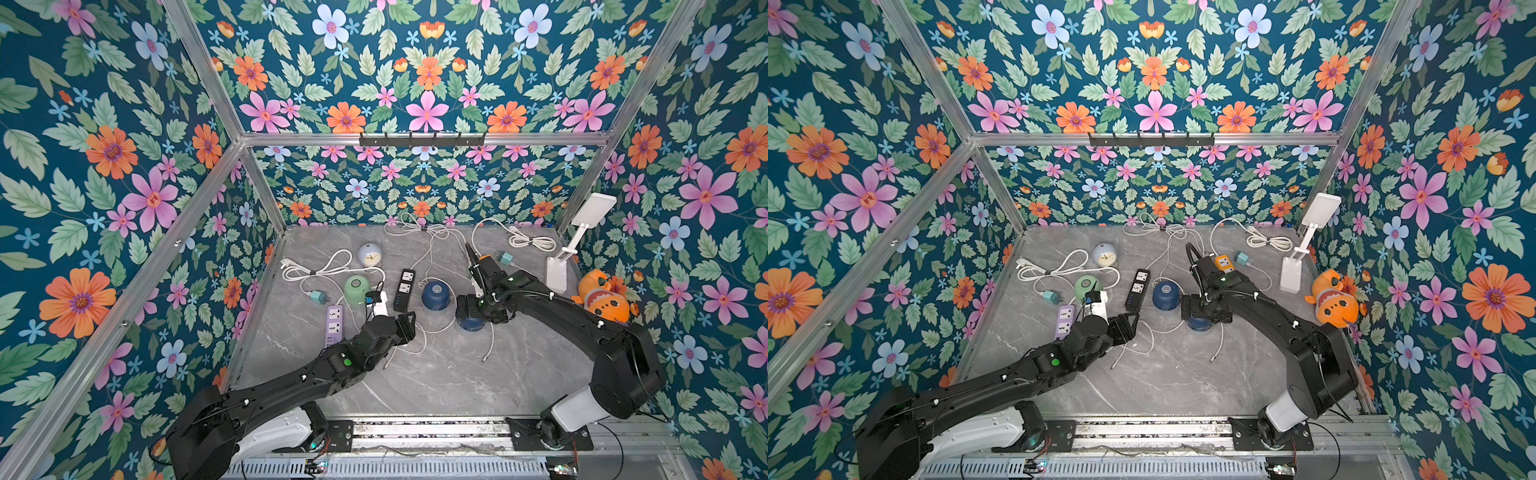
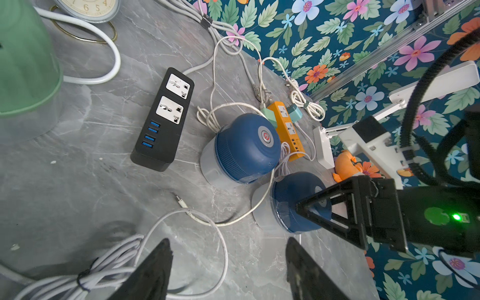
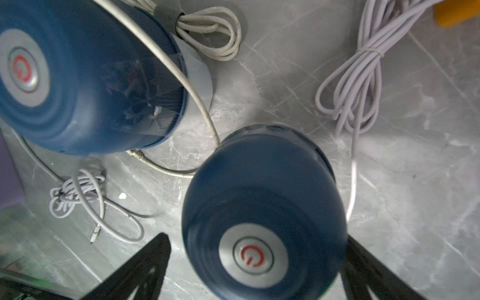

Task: Charge the cordless meat grinders
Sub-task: Pick up the cordless meat grinder at the center of the board.

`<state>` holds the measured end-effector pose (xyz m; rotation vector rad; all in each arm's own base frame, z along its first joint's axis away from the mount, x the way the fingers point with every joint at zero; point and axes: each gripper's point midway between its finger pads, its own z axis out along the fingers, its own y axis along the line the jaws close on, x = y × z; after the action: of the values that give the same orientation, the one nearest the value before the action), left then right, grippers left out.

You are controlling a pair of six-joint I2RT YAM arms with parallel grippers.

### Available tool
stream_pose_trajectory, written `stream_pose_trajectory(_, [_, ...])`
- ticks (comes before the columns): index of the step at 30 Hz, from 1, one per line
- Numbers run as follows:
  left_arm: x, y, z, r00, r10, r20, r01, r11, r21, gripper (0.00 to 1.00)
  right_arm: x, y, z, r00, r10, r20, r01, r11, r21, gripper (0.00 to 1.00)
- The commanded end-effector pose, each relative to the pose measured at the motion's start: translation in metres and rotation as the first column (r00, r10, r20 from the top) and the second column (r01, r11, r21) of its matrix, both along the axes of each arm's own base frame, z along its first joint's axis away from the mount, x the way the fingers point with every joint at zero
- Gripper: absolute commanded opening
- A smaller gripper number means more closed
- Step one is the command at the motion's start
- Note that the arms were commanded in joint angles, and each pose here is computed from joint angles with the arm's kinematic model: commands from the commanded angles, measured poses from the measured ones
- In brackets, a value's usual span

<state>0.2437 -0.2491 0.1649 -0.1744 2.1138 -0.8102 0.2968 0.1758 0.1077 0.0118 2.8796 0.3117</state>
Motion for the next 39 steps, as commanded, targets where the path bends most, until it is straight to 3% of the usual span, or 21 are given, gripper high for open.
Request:
stream_pose_trajectory(1, [0.002,0.001,0.001,1.0,0.011,0.006,-0.011,1.0,0.012,0.7,0.003,-0.002,-0.005,1.0,0.025,-0.013,-0.026,0.999,-0.042,0.99])
stream_pose_trajectory(20, [0.002,0.003,-0.003,1.0,0.018,-0.003,-0.018,1.0,0.021,0.7,0.023,0.002,-0.028,0.997,0.06,-0.046,-0.065,0.991,-0.114,0.95])
stream_pose_trajectory(26, [0.001,0.005,-0.002,1.0,0.024,-0.001,-0.024,0.999,0.024,0.7,0.019,-0.003,-0.014,0.996,0.084,-0.019,-0.086,0.989,-0.121,0.78])
stream_pose_trajectory(32, [0.004,0.013,0.006,0.999,0.04,0.028,-0.042,0.997,0.061,0.74,-0.012,-0.004,0.008,0.984,0.18,0.004,-0.179,0.977,-0.113,0.67])
stream_pose_trajectory(39, [0.021,0.032,0.018,0.996,0.073,0.046,-0.076,0.996,0.049,0.78,-0.078,0.021,0.001,0.914,0.403,-0.036,-0.402,0.894,-0.196,0.65])
